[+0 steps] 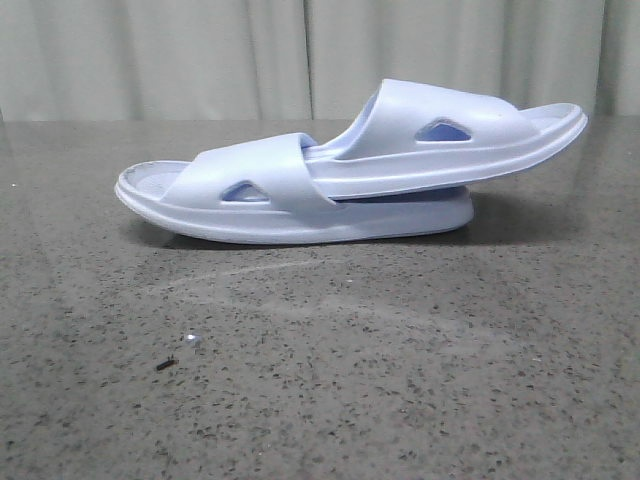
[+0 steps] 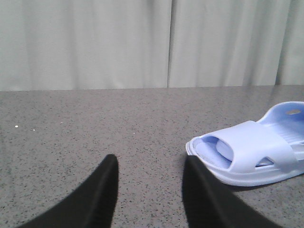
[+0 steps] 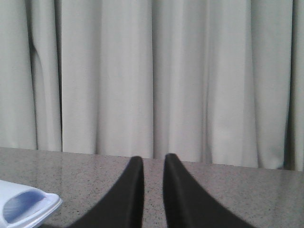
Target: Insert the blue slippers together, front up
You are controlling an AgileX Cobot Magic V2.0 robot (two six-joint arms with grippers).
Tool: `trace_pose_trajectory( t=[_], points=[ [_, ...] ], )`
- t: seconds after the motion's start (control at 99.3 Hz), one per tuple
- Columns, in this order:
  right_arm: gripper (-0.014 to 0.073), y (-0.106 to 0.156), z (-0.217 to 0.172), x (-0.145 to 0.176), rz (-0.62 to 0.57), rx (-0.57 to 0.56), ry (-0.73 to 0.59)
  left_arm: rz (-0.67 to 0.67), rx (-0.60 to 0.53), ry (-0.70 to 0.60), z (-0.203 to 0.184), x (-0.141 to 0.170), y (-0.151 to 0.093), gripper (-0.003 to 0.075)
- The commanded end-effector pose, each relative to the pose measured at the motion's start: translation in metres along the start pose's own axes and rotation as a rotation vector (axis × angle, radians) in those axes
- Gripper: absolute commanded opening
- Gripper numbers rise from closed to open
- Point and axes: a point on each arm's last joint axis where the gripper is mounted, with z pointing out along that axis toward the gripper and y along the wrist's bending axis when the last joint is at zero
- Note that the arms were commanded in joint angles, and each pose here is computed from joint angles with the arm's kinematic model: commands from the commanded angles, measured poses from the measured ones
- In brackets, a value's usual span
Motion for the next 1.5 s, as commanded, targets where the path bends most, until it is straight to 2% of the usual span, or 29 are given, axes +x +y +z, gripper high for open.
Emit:
trace_pose_trajectory(
  t=[0.0,0.07,0.332,1.067,1.198,1.268,1.339,1.47,1.49],
  points=[
    [-0.0064,-0.005,0.001,-0.012,-0.027,0.048,-0.055,-0.037,0.021,-0.024,0.000,-0.009,-0.002,0.0128],
    [-0.0106,-0.004,0.001,-0.011,-0.027,0.045,-0.051,-0.037,0.034,-0.022,0.000,-0.009,-0.002,0.0015],
    [-0.0107,0.001,0.001,-0.005,-0.027,-0.020,0.011,-0.036,0.038,-0.020,0.000,-0.008,-0.002,0.0016],
    [-0.0107,0.001,0.001,-0.005,-0.027,-0.021,0.012,-0.038,0.044,-0.021,0.000,-0.009,-0.003,0.0016],
    [-0.0107,0.001,0.001,-0.005,-0.027,-0.021,0.012,-0.044,0.033,-0.010,0.000,-0.004,-0.002,0.0016],
    [-0.0107,0.001,0.001,-0.005,-0.027,-0.021,0.012,-0.044,-0.021,-0.002,0.000,-0.001,0.003,0.0016],
    [-0.0107,0.001,0.001,-0.005,-0.027,-0.021,0.012,-0.003,-0.061,0.004,-0.001,0.001,0.007,0.0016],
    [-0.0107,0.001,0.001,-0.005,-0.027,-0.021,0.012,0.174,-0.068,0.021,-0.005,0.003,0.007,0.0016],
    [-0.0107,0.001,0.001,-0.005,-0.027,-0.021,0.012,0.168,-0.072,0.021,-0.006,0.003,0.007,0.0016]
  ],
)
